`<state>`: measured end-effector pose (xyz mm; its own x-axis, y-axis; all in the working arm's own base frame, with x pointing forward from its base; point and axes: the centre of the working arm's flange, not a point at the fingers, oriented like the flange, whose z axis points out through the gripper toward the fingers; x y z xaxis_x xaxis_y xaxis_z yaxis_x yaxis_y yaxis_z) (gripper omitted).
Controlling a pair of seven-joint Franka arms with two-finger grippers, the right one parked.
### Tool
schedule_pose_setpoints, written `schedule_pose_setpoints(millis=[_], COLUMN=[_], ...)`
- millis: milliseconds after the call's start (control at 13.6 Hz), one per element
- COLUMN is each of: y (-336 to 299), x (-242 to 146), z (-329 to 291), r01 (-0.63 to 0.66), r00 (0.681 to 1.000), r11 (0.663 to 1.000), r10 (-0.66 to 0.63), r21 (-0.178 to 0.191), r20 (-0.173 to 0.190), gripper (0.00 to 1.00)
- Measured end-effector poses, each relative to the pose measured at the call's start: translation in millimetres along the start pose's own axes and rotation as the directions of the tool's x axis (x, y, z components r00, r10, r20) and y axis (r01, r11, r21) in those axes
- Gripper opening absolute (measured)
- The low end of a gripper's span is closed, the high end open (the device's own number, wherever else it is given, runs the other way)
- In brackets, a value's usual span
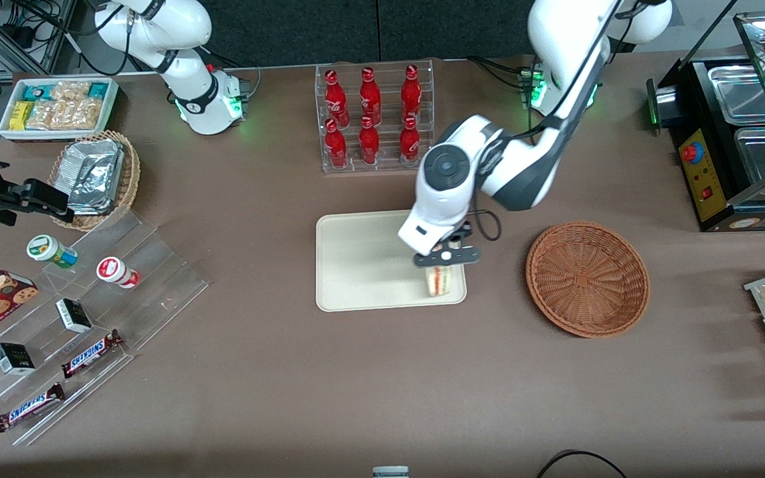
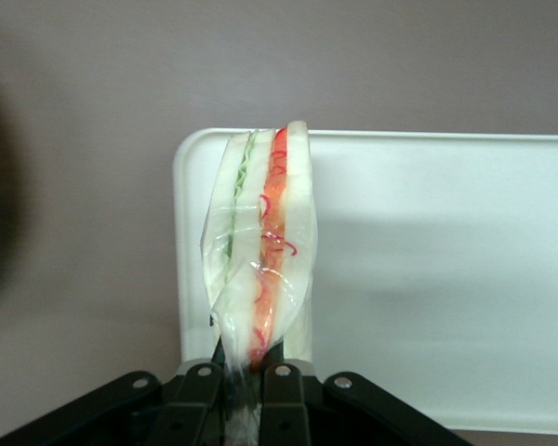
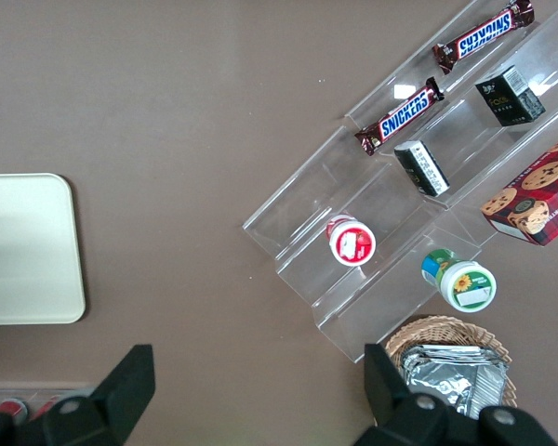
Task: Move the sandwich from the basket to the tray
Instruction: 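Carry the sandwich with the left gripper over the cream tray, then lower the sandwich onto the tray and open the left gripper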
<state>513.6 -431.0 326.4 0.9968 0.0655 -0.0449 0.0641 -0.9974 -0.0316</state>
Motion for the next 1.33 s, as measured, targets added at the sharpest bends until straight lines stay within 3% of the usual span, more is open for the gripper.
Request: schedule_pose_setpoints(millis=[148,516,1328], y=[22.6,66.9,81.7], x=[-10.1,-41.8,-49.7], z=[15.8,50.9,72.6], r01=[-0.032,-0.074,-0.068], r00=[0.999,0.997,0.998], r11=[0.999,0.997,0.998], r10=[0.032,0.074,0.068], r21=[-0.019,-0.019,-0.012], r20=[-0.012,-0.004,0.008], gripper=[0.14,0.14,0.14])
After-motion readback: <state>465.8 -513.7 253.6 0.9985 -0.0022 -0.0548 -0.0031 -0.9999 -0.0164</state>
